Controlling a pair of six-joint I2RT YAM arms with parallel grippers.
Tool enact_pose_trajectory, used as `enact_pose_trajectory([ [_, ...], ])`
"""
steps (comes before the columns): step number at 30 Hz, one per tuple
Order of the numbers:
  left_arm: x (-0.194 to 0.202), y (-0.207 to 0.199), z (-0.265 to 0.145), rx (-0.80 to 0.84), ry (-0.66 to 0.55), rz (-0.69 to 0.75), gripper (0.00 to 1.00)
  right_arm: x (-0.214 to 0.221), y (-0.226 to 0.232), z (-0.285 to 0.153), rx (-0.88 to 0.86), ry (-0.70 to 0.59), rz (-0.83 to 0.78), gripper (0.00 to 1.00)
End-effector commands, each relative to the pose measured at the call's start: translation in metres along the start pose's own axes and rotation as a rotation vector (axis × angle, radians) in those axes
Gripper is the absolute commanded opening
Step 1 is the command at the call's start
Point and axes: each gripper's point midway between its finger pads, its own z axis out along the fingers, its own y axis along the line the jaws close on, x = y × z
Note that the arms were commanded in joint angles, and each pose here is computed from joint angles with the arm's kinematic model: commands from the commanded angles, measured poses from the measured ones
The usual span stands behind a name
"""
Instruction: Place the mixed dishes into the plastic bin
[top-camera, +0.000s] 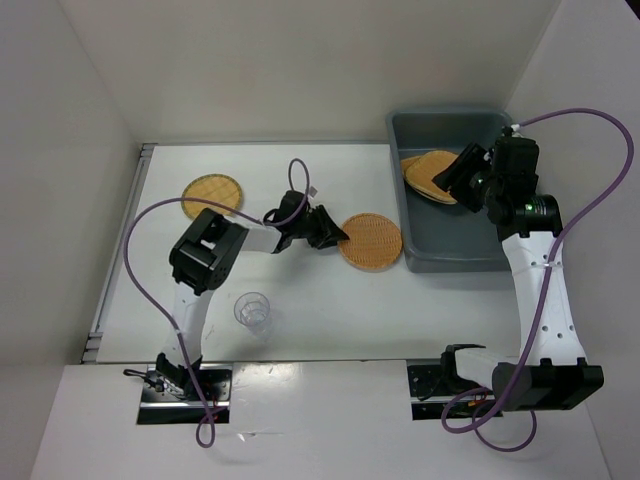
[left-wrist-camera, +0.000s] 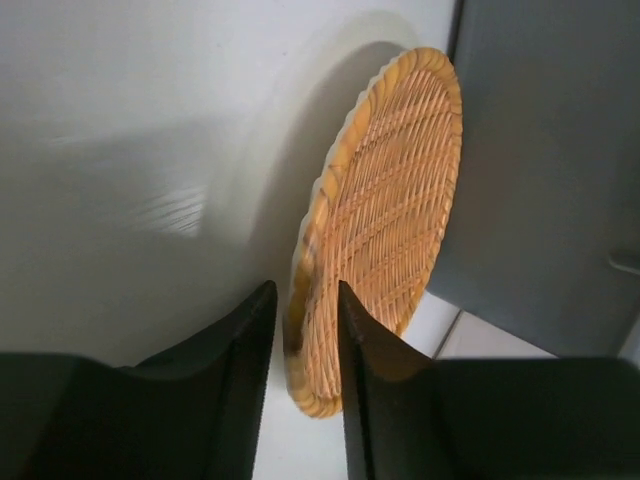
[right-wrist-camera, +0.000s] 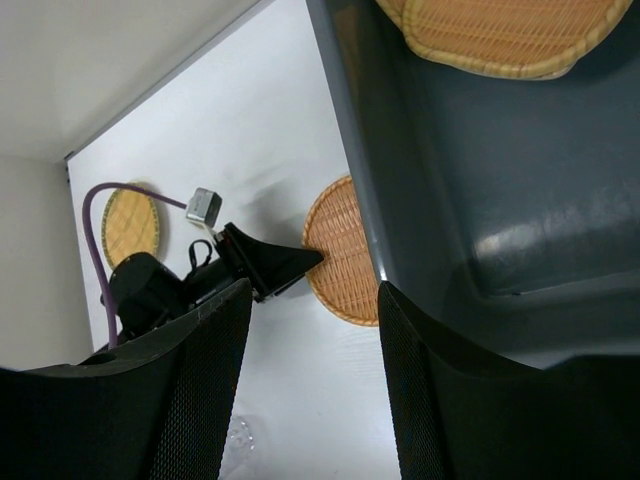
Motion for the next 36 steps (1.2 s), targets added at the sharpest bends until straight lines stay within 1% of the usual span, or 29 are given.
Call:
enact_pose_trajectory([
  [1, -0.001, -0.007, 0.016, 0.020, -0.010, 0.001, 0.37, -0.011, 0.009, -0.021, -0.018, -0.046, -0.031, 0.59],
  [2, 0.006, -0.001, 0.021, 0.007, 0.005, -0.015, 0.33, -0.011, 0.009, -0.021, -0.018, -0.046, -0.040, 0.59],
  [3, 0.003, -0.006, 0.021, 0.018, 0.000, -0.009, 0.21, -0.011, 0.009, -0.021, -0.018, -0.046, -0.040, 0.59],
  [4, 0.004, -0.001, 0.024, 0.008, 0.005, -0.023, 0.15, -0.011, 0.009, -0.021, -0.018, -0.046, -0.040, 0.59],
  [6, 0.005, 0.000, 0.024, -0.007, 0.012, -0.041, 0.04, -0.011, 0.008, -0.021, -0.018, -0.046, -0.050, 0.59],
  [7, 0.000, 0.002, 0.023, -0.032, -0.015, -0.036, 0.00, -0.011, 0.008, -0.021, -0.018, -0.046, -0.051, 0.59],
  [9, -0.007, -0.005, 0.014, -0.057, -0.045, -0.005, 0.00, -0.006, 0.007, -0.017, -0.023, -0.032, -0.050, 0.59],
  [10, -0.015, -0.005, 0.009, -0.086, -0.090, 0.010, 0.00, -0.009, 0.011, -0.017, -0.040, -0.040, -0.052, 0.60],
  [11, -0.021, -0.016, -0.001, -0.096, -0.114, 0.043, 0.00, -0.002, 0.008, -0.012, -0.043, -0.020, -0.051, 0.60],
  [12, -0.028, -0.014, -0.009, -0.114, -0.138, 0.051, 0.00, -0.001, 0.014, -0.010, -0.077, -0.014, -0.053, 0.62],
  [13, -0.036, -0.011, -0.019, -0.132, -0.162, 0.051, 0.00, 0.002, 0.017, -0.008, -0.097, -0.004, -0.054, 0.62],
  [14, -0.047, -0.020, -0.032, -0.140, -0.196, 0.060, 0.00, 0.007, 0.016, -0.005, -0.109, 0.013, -0.053, 0.63],
  [15, -0.050, -0.017, -0.040, -0.159, -0.206, 0.066, 0.00, 0.009, 0.019, 0.001, -0.127, 0.022, -0.054, 0.63],
  [16, -0.062, -0.015, -0.051, -0.169, -0.227, 0.061, 0.00, 0.013, 0.025, 0.001, -0.172, 0.042, -0.066, 0.64],
  [17, -0.066, -0.016, -0.064, -0.186, -0.240, 0.060, 0.00, 0.020, 0.024, 0.008, -0.182, 0.066, -0.064, 0.67],
  [19, -0.082, -0.015, -0.084, -0.189, -0.280, 0.053, 0.00, 0.022, 0.034, 0.009, -0.250, 0.074, -0.072, 0.67],
  [20, -0.082, -0.022, -0.096, -0.174, -0.281, 0.051, 0.00, 0.026, 0.033, 0.012, -0.258, 0.085, -0.072, 0.67],
  [22, -0.080, -0.036, -0.109, -0.121, -0.258, 0.054, 0.00, 0.028, 0.038, 0.017, -0.304, 0.080, -0.080, 0.67],
  [23, -0.084, -0.051, -0.121, -0.079, -0.264, 0.065, 0.00, 0.030, 0.044, 0.018, -0.341, 0.098, -0.084, 0.67],
  [24, -0.075, -0.069, -0.126, -0.009, -0.218, 0.087, 0.00, 0.033, 0.047, 0.018, -0.369, 0.108, -0.088, 0.67],
  [26, -0.069, -0.103, -0.139, 0.108, -0.189, 0.108, 0.00, 0.041, 0.060, 0.024, -0.445, 0.156, -0.087, 0.67],
  [28, -0.055, -0.131, -0.152, 0.213, -0.120, 0.098, 0.00, 0.043, 0.065, 0.028, -0.482, 0.177, -0.082, 0.65],
  [30, -0.052, -0.147, -0.160, 0.265, -0.109, 0.105, 0.00, 0.047, 0.066, 0.037, -0.486, 0.188, -0.085, 0.65],
  [31, -0.048, -0.156, -0.167, 0.290, -0.094, 0.108, 0.00, 0.047, 0.069, 0.035, -0.504, 0.191, -0.089, 0.64],
  [35, -0.041, -0.190, -0.188, 0.415, -0.064, 0.080, 0.00, 0.052, 0.079, 0.037, -0.583, 0.233, -0.090, 0.64],
  [36, -0.039, -0.193, -0.190, 0.428, -0.054, 0.078, 0.00, 0.052, 0.081, 0.038, -0.591, 0.242, -0.078, 0.64],
])
